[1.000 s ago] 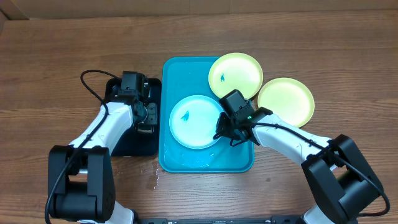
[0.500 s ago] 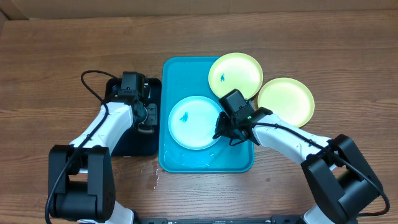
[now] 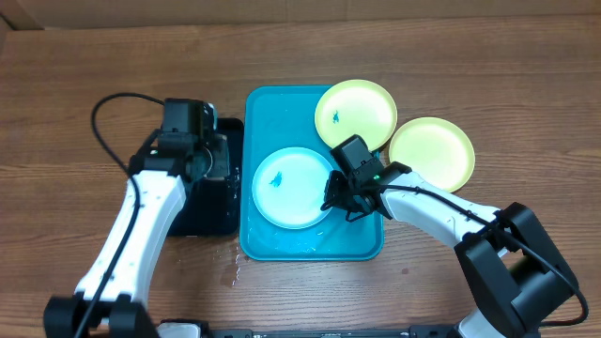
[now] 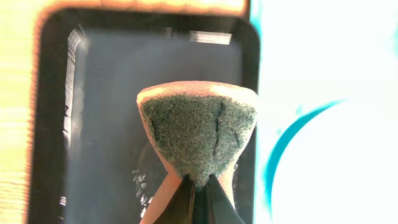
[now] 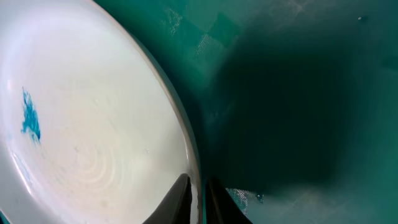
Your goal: Clean dirty plates on tray and stack at the side
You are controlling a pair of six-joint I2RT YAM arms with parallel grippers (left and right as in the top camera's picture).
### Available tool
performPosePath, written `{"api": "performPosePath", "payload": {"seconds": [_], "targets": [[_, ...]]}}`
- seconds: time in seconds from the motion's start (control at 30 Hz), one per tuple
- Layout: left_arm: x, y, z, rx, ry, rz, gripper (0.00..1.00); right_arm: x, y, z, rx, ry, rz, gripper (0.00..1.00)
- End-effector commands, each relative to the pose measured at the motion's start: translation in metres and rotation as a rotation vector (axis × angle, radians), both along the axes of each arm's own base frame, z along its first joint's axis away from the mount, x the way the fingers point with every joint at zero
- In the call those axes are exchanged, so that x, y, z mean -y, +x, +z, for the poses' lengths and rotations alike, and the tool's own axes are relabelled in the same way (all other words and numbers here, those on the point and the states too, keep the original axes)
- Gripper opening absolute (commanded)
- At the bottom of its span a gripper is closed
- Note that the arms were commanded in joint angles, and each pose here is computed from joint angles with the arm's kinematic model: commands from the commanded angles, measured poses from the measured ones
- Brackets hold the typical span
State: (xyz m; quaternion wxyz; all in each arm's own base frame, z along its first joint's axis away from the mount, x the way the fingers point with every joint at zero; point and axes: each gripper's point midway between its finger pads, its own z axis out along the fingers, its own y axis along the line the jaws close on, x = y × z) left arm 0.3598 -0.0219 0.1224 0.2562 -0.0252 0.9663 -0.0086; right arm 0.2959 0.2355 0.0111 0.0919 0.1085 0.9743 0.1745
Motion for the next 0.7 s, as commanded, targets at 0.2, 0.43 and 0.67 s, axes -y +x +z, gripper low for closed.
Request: {"api": "performPosePath", "payload": {"seconds": [0.2, 0.43, 0.67], "targets": [[0.004, 0.001, 0.019, 0.041, -0.022, -0.006, 0.04, -0.001, 0.001, -0.002, 0.0, 0.002, 0.0, 0.04], [0.008, 0.004, 0.036, 0.052, -0.033, -0.033, 0.04, 0.002, 0.006, -0.002, 0.015, -0.008, -0.013, 0.04], [0.043, 0.013, 0.075, 0.098, -0.159, -0.168, 0.04, 0.005, 0.007, -0.001, 0.011, -0.005, -0.02, 0.04]]}}
